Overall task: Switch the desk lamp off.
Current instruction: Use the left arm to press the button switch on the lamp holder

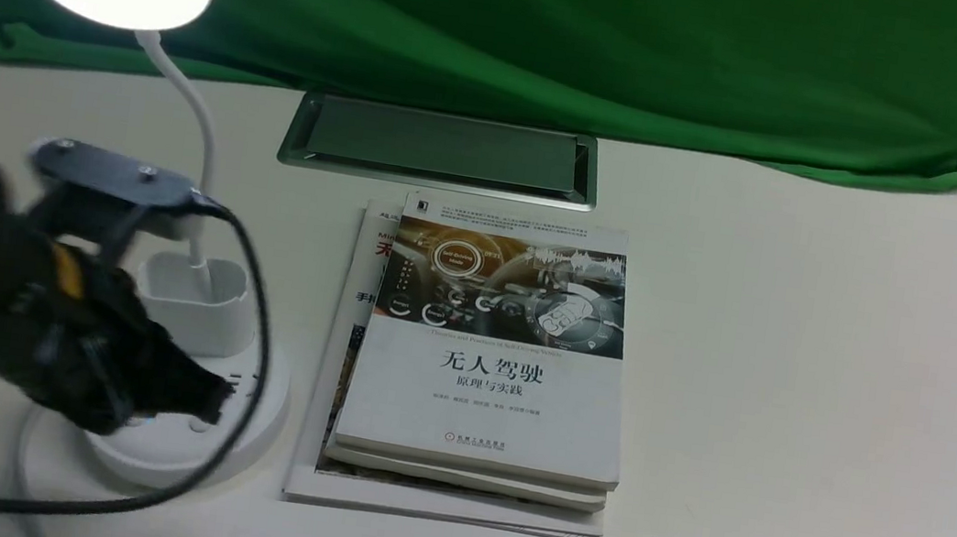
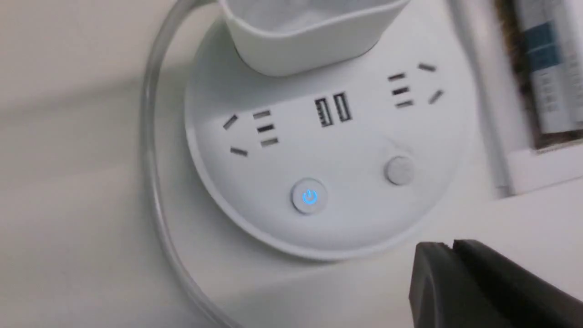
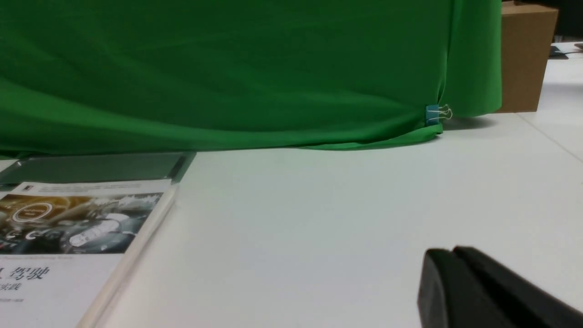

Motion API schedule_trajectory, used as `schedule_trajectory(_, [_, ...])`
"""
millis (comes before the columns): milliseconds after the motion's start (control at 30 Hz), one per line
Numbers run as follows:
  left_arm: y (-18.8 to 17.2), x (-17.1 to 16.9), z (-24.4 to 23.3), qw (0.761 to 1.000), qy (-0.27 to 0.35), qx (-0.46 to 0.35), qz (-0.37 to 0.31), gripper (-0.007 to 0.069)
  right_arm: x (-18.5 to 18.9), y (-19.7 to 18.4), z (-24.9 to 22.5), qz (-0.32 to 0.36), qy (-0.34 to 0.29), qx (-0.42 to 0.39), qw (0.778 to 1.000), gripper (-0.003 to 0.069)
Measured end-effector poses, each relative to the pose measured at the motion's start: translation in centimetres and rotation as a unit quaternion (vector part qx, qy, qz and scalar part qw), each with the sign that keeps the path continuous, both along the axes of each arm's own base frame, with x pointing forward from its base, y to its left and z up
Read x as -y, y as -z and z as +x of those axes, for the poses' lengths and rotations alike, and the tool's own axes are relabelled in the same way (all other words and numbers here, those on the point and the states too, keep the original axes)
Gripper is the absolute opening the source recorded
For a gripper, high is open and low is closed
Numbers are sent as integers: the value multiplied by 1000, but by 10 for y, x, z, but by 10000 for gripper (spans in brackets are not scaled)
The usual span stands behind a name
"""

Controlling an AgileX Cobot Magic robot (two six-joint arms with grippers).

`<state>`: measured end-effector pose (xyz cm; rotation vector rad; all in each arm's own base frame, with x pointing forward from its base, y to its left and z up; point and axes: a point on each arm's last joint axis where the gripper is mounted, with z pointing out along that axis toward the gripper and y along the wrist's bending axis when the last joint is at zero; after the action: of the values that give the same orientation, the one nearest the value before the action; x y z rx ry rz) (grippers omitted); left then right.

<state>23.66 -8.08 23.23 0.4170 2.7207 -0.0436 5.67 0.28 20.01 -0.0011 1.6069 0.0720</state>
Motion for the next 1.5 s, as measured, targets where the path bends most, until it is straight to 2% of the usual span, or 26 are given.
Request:
schedule_trajectory(267, [35,14,28,999,12,-32,36,19,0,0,0,0,0,0,1000,35])
schedule_trajectory(467, [53,20,38,998,22,-42,31,19,0,0,0,0,0,0,1000,35])
schedule_trajectory(667, [53,23,43,999,28,-34,27,19,0,0,0,0,0,0,1000,35])
schedule_trajectory(1033, [28,19,33,1000,21,4,11,19,0,0,0,0,0,0,1000,35])
schedule_trajectory(1333, [55,22,40,999,20,-38,24,19,0,0,0,0,0,0,1000,35])
schedule_trajectory(1500, [56,23,43,999,21,-39,26,19,0,0,0,0,0,0,1000,35])
